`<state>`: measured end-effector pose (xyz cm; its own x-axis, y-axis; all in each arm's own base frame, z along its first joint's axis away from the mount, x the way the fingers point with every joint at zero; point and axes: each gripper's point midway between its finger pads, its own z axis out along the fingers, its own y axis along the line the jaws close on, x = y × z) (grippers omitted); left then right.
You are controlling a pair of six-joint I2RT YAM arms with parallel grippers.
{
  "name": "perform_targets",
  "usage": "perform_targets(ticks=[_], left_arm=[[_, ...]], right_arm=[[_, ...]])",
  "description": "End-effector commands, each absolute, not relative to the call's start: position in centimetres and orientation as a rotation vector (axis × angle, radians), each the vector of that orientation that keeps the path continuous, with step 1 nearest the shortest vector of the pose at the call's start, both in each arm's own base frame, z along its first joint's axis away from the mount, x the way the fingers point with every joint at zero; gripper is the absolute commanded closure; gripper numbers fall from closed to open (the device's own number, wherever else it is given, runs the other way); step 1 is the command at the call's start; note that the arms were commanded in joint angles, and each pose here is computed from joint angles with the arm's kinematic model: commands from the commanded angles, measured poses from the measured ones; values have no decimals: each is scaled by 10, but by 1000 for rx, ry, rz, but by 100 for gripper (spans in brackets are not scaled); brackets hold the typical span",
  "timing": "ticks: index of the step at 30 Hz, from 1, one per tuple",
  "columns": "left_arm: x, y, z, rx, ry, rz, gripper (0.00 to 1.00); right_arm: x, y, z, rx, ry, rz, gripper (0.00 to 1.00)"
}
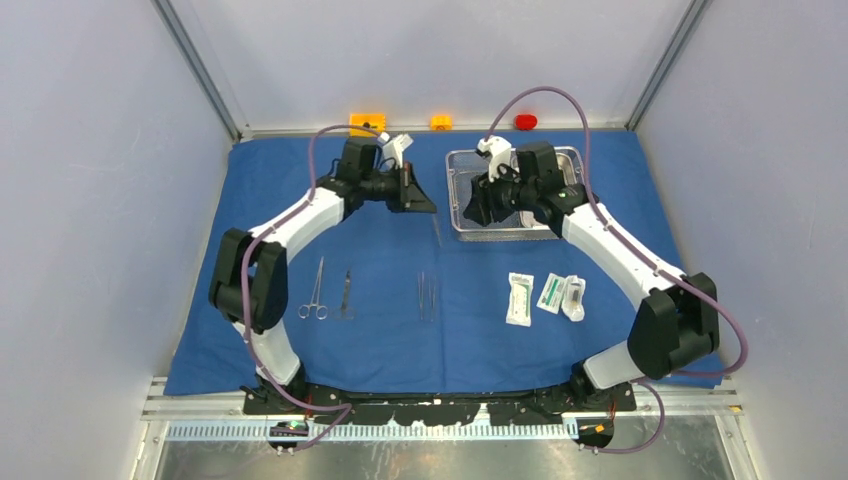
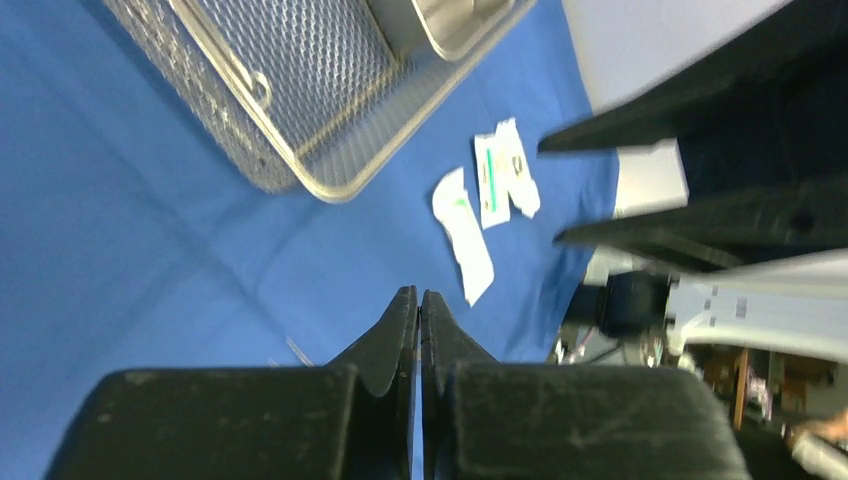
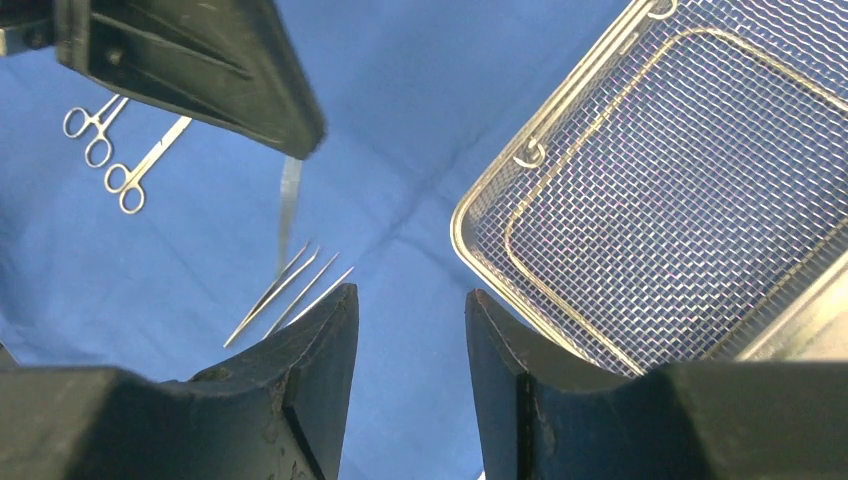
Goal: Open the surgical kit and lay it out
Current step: Place the medical item in the surgical kit.
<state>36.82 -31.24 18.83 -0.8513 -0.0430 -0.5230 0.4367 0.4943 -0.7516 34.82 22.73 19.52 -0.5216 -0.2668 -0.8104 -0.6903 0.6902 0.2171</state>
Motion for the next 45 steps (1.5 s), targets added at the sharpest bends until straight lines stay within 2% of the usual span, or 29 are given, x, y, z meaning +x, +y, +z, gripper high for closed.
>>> perform_targets(ticks=[1,5,14,23,45], left_arm=[[308,-293,187,666,2217,-1438,100],[276,-274,164,789,2264,-1511,100],[260,-253,118,702,2357,-1694,100],[262,-249,75,590,2411,-1719,100],[278,-253,51,517,2465,-1715,100]], right_arm=[[346,212,204,-754,2046,586,52],[347,205,197,-741,2045,556,53],[351,197,183,-733,2067,519,54],[353,191,176,-723,2078,503,55],[354,192,165,-737,2094,515,55]])
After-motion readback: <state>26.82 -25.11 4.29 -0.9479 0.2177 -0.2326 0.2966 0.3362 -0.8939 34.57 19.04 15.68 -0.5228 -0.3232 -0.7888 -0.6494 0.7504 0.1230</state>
